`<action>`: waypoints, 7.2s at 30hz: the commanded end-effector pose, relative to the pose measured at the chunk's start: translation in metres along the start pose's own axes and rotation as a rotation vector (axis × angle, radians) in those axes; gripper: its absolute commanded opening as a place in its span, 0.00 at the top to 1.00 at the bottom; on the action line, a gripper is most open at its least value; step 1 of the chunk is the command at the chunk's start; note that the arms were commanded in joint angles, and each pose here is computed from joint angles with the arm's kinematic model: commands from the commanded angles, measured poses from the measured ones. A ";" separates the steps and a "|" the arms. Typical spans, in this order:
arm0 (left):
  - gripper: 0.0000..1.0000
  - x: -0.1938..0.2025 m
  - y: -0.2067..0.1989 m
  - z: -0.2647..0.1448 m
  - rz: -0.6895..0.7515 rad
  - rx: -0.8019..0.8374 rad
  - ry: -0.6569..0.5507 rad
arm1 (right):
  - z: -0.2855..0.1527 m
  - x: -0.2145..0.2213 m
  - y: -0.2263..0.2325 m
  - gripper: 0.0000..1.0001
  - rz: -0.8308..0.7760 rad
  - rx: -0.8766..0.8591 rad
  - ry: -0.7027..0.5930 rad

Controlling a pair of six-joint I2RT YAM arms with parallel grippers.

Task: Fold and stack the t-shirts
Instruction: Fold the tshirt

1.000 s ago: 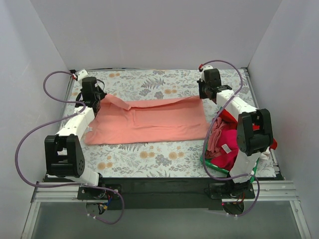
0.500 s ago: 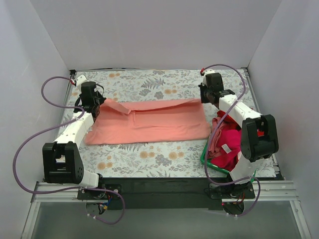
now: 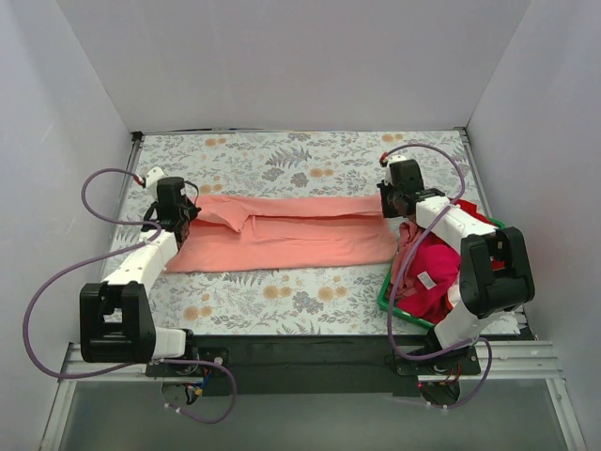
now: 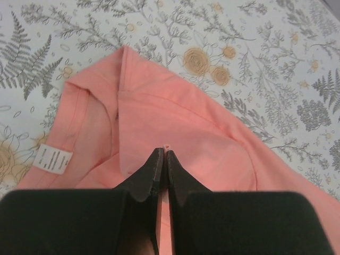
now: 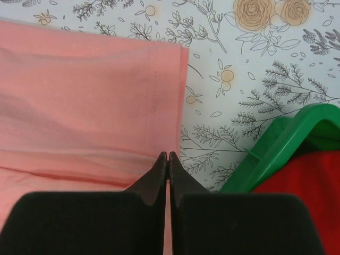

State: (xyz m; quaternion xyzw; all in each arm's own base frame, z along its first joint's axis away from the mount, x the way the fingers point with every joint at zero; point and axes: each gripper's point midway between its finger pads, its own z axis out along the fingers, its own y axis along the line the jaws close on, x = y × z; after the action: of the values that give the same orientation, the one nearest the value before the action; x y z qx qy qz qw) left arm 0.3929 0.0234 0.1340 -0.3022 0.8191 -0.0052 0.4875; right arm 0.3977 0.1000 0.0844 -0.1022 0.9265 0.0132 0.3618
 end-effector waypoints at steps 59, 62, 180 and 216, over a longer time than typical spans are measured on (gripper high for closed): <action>0.14 0.110 -0.256 0.230 -0.175 0.362 0.413 | -0.126 0.190 0.292 0.02 -0.289 -0.864 0.358; 0.12 0.128 -0.286 0.226 -0.229 0.397 0.416 | -0.142 0.190 0.313 0.02 -0.345 -0.931 0.347; 1.00 0.289 0.042 -0.198 0.034 -0.022 0.808 | -0.119 0.188 0.221 0.36 0.171 -0.452 0.161; 1.00 0.267 -0.009 -0.221 -0.069 0.265 0.821 | -0.146 0.187 0.217 0.99 0.158 -0.556 0.100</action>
State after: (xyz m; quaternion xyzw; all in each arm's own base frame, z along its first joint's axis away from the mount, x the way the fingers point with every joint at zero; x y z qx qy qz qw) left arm 0.1186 -0.1663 0.0219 -0.2531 0.9330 -0.2136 0.1406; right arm 0.1072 0.2553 0.0327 -0.1104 0.9249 0.2848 0.2264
